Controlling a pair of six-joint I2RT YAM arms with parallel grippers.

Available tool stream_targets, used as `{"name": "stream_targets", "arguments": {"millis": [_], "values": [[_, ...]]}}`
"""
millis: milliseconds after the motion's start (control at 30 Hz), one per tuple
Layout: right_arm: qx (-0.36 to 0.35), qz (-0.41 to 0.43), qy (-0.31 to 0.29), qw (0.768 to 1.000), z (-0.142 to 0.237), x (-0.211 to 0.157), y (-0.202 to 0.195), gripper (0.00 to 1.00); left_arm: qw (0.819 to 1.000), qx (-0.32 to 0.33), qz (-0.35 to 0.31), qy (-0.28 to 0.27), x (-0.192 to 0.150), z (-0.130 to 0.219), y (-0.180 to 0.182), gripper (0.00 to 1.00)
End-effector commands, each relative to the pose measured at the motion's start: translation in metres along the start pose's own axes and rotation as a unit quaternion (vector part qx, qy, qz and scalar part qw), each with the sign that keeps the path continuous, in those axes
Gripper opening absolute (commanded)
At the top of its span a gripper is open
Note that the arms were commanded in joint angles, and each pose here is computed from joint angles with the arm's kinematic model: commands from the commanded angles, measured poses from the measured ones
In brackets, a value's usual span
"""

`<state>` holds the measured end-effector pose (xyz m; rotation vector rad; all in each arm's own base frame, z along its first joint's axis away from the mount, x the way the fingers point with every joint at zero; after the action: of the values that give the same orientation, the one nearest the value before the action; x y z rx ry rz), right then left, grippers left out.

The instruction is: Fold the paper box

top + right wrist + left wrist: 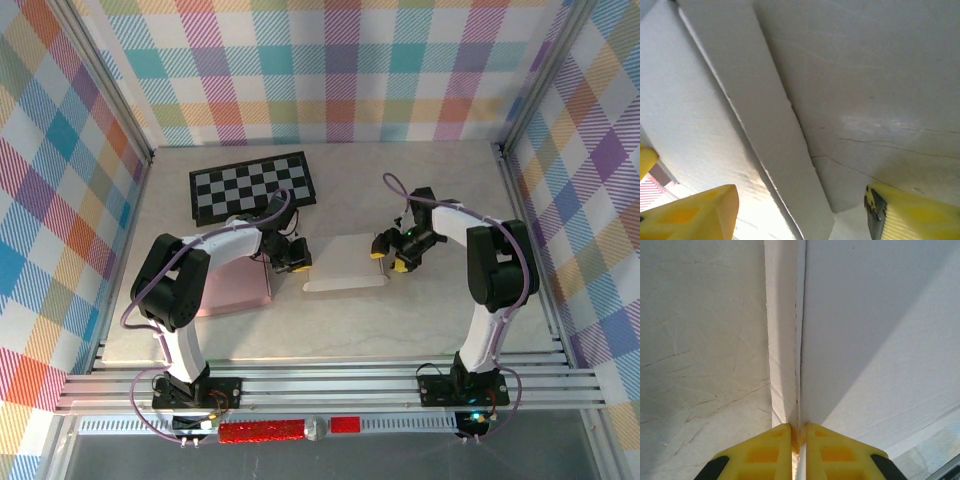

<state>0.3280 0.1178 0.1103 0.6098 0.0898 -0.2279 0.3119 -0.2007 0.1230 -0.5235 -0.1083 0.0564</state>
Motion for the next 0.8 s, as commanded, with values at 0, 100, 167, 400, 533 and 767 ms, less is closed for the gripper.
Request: {"name": "stream_targets", "arguments": {"millis": [0, 100, 167, 400, 533, 767], "values": [[0.051, 0.035, -0.006, 0.998, 0.004, 0.001, 0.008, 0.7, 1.0, 0.004, -0.002, 0.006, -0.005, 0.0, 0.008, 0.1], [0.076, 0.051, -0.007, 0.996, 0.005, 0.005, 0.012, 0.73, 1.0, 0.002, -0.001, 0.007, -0.005, -0.001, 0.011, 0.09], [0.081, 0.057, -0.004, 0.995, 0.005, 0.007, 0.013, 0.74, 1.0, 0.003, -0.001, 0.006, -0.005, -0.001, 0.012, 0.08], [0.072, 0.06, 0.001, 0.996, 0.006, 0.01, 0.006, 0.77, 1.0, 0.005, 0.006, 0.008, -0.007, -0.003, 0.021, 0.05], [0.089, 0.074, 0.006, 0.993, 0.008, 0.009, 0.008, 0.79, 1.0, 0.005, 0.004, 0.007, -0.009, -0.003, 0.025, 0.04], [0.112, 0.08, 0.02, 0.99, 0.004, 0.01, 0.009, 0.81, 1.0, 0.0, 0.017, 0.01, -0.011, -0.005, 0.041, 0.03]]}}
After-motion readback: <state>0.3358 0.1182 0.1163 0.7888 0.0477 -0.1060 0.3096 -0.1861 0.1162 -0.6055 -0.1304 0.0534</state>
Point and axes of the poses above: each hand's point on the last joint's axis, 136 mm out from that joint toward the fingers, its own z axis back along the fingers, its own y axis along the line the jaws close on, x = y × z, the point moved 9 cm from there along z, back along the fingers, and after that the axes turned 3 degrees about -z, right-handed, at the moved point
